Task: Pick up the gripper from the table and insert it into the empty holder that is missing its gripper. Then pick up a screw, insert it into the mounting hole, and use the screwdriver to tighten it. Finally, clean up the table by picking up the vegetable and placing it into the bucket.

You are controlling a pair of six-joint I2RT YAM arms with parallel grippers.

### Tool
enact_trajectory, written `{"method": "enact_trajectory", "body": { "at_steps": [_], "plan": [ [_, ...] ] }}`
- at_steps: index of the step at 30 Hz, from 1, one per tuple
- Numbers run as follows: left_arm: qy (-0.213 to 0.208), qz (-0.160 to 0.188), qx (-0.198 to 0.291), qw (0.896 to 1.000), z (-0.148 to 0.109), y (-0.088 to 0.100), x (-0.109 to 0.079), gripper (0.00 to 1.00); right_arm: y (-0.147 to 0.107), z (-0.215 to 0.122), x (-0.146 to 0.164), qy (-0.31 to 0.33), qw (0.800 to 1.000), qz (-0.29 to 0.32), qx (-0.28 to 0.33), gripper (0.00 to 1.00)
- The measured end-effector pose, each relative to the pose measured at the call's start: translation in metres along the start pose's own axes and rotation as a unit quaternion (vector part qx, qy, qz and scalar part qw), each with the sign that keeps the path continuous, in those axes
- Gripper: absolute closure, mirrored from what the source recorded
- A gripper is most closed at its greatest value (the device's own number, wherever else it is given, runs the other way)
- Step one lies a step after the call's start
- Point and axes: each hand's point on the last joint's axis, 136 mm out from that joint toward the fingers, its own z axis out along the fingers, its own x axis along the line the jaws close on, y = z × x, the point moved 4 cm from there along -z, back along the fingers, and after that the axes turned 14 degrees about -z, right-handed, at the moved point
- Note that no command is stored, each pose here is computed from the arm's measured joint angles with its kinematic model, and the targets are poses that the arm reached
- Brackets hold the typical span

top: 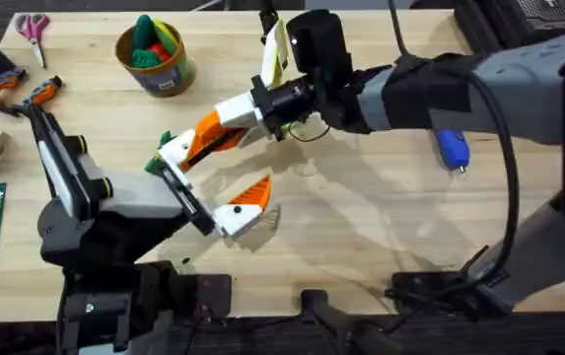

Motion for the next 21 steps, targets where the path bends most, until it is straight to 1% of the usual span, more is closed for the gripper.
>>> {"method": "enact_trajectory", "body": {
  "at_steps": [2,4,7,9,12,16,17,19,21],
  "plan": [
    [0.0,0.004,-0.001,1.0,0.0,0.0,0.0,0.015,0.0,0.0,0.0,0.002,1.0,0.0,0.002,0.965],
    [0.0,0.008,-0.001,1.0,0.0,0.0,0.0,0.015,-0.001,0.0,0.0,0.002,1.0,-0.001,0.003,0.878],
    [0.0,0.012,-0.001,1.0,0.0,0.001,0.0,0.015,-0.001,0.001,-0.002,0.002,1.0,-0.003,0.004,0.779],
    [0.0,0.013,-0.001,1.0,0.0,0.001,0.0,0.015,-0.002,0.001,-0.003,0.002,1.0,-0.002,0.006,0.735],
    [0.0,0.017,-0.001,1.0,0.0,0.001,0.0,0.015,-0.002,0.001,-0.005,0.002,1.0,-0.002,0.006,0.639],
    [-0.002,0.025,-0.002,1.0,0.0,0.001,-0.001,0.015,-0.004,0.001,-0.006,0.002,1.0,-0.002,0.008,0.493],
    [-0.002,0.028,-0.003,1.0,0.0,0.002,-0.001,0.015,-0.004,0.001,-0.006,0.002,1.0,-0.002,0.008,0.448],
    [-0.002,0.035,-0.005,0.999,-0.001,0.002,-0.002,0.015,-0.005,0.0,-0.008,0.0,1.0,-0.002,0.008,0.319],
    [-0.003,0.039,-0.005,0.999,0.0,0.002,-0.002,0.015,-0.005,-0.001,-0.011,0.002,1.0,-0.003,0.01,0.255]
  ]
}}
